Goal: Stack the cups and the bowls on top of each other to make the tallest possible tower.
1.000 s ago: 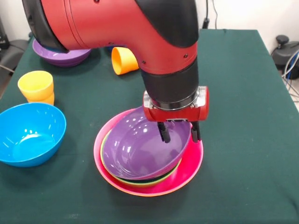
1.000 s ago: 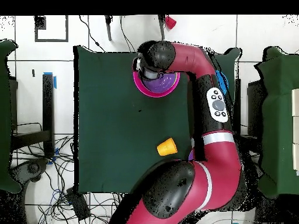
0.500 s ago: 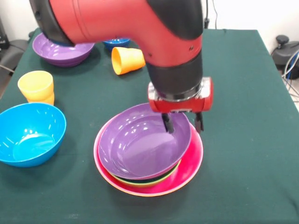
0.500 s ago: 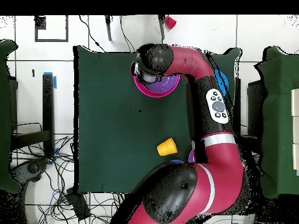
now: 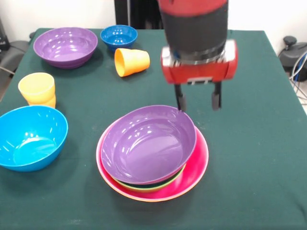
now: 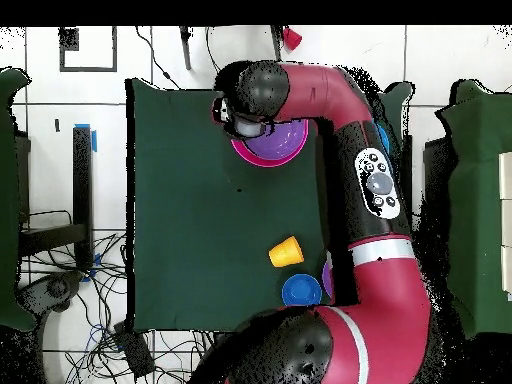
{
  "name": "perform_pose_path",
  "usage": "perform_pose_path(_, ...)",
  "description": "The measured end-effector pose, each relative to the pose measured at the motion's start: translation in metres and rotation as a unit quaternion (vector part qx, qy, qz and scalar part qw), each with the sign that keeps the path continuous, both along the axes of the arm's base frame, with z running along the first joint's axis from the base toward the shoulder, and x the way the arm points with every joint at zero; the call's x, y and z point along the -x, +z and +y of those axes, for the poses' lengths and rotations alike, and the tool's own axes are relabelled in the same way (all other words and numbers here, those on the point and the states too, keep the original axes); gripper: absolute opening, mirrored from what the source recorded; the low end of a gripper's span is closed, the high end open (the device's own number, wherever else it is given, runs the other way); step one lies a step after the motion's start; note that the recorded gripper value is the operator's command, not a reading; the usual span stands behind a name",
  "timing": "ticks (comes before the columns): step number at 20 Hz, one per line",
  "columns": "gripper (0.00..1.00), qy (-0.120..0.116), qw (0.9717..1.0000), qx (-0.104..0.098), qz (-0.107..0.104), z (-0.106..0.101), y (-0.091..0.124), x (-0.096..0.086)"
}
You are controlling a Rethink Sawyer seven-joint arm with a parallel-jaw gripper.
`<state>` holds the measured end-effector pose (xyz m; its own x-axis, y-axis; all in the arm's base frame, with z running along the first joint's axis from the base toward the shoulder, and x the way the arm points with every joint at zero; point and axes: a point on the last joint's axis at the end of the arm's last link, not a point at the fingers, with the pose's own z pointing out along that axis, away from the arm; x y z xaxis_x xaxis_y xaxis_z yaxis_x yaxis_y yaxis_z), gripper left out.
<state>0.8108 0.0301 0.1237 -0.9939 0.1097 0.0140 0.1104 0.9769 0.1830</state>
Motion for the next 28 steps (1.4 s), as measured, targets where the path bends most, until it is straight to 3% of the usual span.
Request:
perform_pose_path(8,1.0,0.016,0.9998,0.01,-0.001,0.019,0.089,-0.003)
perform_pose_path(12,1.0,0.024,0.9995,0.018,-0.01,0.029,0.112,-0.003)
perform_pose_path(18,1.0,0.027,0.9993,0.019,-0.016,0.035,0.122,-0.004)
perform_pose_path(28,1.0,0.038,0.9989,0.028,-0.006,0.047,0.113,0.007)
